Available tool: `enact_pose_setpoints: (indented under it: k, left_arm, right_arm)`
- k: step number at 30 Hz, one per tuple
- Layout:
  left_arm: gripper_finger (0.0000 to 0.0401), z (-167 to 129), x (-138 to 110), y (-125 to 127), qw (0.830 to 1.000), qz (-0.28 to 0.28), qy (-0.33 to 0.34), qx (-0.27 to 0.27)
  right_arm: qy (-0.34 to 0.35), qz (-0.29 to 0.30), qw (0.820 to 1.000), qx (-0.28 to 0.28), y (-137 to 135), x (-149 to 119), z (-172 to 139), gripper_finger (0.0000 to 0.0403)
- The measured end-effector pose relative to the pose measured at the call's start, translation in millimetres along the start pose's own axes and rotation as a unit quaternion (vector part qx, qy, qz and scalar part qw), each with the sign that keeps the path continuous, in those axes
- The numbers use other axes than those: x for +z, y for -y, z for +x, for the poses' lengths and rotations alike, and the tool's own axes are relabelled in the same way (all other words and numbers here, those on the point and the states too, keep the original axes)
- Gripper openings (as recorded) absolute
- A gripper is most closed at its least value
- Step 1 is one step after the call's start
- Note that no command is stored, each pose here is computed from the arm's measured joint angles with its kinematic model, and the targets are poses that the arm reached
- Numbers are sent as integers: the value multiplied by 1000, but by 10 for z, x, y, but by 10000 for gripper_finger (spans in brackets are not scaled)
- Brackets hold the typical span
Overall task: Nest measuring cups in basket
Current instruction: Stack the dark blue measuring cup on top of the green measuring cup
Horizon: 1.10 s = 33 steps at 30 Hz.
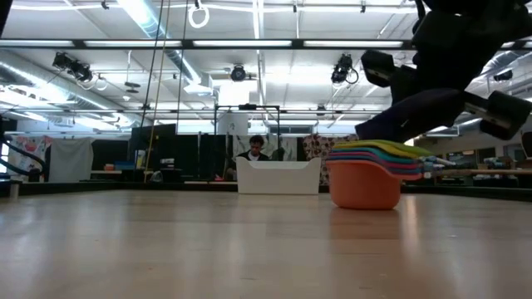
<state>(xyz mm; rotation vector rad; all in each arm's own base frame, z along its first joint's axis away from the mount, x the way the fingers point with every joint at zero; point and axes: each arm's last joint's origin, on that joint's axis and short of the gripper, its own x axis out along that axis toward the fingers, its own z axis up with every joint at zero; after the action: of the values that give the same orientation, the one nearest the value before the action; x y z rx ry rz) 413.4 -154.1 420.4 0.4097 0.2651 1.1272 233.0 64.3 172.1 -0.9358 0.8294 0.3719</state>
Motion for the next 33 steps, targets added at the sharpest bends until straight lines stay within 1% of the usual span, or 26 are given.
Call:
enact_pose_setpoints:
  k: [2,7,10,18,22,26,30,33]
  left_arm:
    - [222,-2,0,0,1000,-1,0,0]
    - [222,0,-2,4,1000,0,0,0]
    - [222,-2,-2,4,1000,0,0,0]
    - [222,-2,-2,4,1000,0,0,0]
    - [222,-3,-3,6,1000,0,0,0]
    - [222,-2,-3,5,1000,0,0,0]
    - [222,-2,-3,6,1000,1,0,0]
    - [222,-2,-4,6,1000,1,0,0]
  right_arm:
    - [-2,-2,1000,-12,9,8,10,45]
    - [-4,-35,999,-25,22,0,-18,45]
    - [2,-47,999,-19,40,11,-56,45]
    - [58,-43,997,4,137,144,-109,45]
    - [51,-40,998,5,163,109,-97,45]
    - [48,-57,997,3,193,79,-87,45]
    - [50,-52,997,27,203,33,-21,45]
    - [43,-53,997,27,204,24,27,47]
